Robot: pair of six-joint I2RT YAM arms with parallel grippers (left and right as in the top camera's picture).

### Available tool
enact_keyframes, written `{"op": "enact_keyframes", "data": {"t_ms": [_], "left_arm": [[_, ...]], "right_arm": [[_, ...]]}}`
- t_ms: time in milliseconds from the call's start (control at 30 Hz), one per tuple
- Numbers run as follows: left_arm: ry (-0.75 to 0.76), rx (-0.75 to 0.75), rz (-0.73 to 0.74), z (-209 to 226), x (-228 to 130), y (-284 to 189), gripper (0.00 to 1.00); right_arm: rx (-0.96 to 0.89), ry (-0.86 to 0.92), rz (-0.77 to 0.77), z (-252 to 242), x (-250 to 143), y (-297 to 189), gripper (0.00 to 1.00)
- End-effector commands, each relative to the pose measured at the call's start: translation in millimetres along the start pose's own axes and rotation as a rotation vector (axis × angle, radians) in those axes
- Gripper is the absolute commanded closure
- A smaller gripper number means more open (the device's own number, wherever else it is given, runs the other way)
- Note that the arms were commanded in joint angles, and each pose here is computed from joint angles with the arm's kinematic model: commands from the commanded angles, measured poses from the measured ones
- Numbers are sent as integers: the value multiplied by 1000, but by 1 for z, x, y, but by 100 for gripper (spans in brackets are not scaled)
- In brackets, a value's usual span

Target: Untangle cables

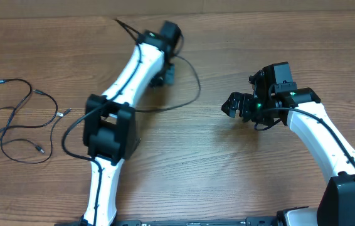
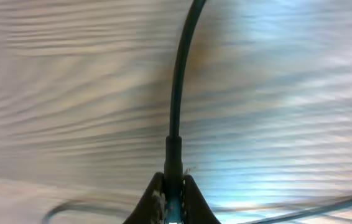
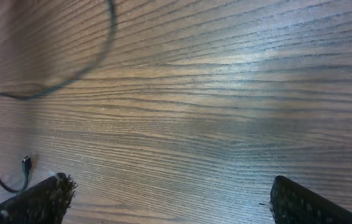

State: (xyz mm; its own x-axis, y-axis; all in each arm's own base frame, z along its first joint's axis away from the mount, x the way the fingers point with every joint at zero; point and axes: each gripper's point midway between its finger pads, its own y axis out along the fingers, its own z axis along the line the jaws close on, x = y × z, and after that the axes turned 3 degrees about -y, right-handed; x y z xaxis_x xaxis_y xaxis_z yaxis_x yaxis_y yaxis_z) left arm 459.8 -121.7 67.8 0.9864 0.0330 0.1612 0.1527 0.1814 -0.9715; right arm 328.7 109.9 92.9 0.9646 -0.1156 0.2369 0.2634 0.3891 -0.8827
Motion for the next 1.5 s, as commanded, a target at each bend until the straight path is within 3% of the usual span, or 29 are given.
{"op": "enact_keyframes", "data": {"t_ms": [0,200,333,400,533,733,867,933,1100,1300,1467], "left_arm": [[-168,91,-98,71,30,-38,96],[-453,126,-78,171,16,-74,96],[-584,139,2,222,-15,-88,96],[-634,155,94,248,-47,-97,96],[-616,93,121,258,-63,-112,96],[-580,50,-5,271,-76,-161,96],[-615,55,-84,279,-98,-194,96],[-706,127,-109,294,-125,-207,96],[-884,230,-86,316,-164,-200,96],[-1026,251,-76,343,-168,-152,96],[-1176,175,-83,369,-172,-106,96]], "right_arm": [[-10,-10,-30,1,9,-5,0],[-10,-10,-31,1,9,-5,0],[-10,-10,-31,1,9,-5,0],[-10,-9,-29,1,8,-5,0],[-10,-8,-28,1,8,-5,0],[-13,-5,-19,0,6,-5,0],[-12,-6,-23,1,7,-5,0],[-12,-6,-22,1,7,-5,0],[-12,-6,-21,1,6,-5,0],[-13,-5,-19,0,6,-5,0],[-13,-5,-18,0,6,-5,0]]}}
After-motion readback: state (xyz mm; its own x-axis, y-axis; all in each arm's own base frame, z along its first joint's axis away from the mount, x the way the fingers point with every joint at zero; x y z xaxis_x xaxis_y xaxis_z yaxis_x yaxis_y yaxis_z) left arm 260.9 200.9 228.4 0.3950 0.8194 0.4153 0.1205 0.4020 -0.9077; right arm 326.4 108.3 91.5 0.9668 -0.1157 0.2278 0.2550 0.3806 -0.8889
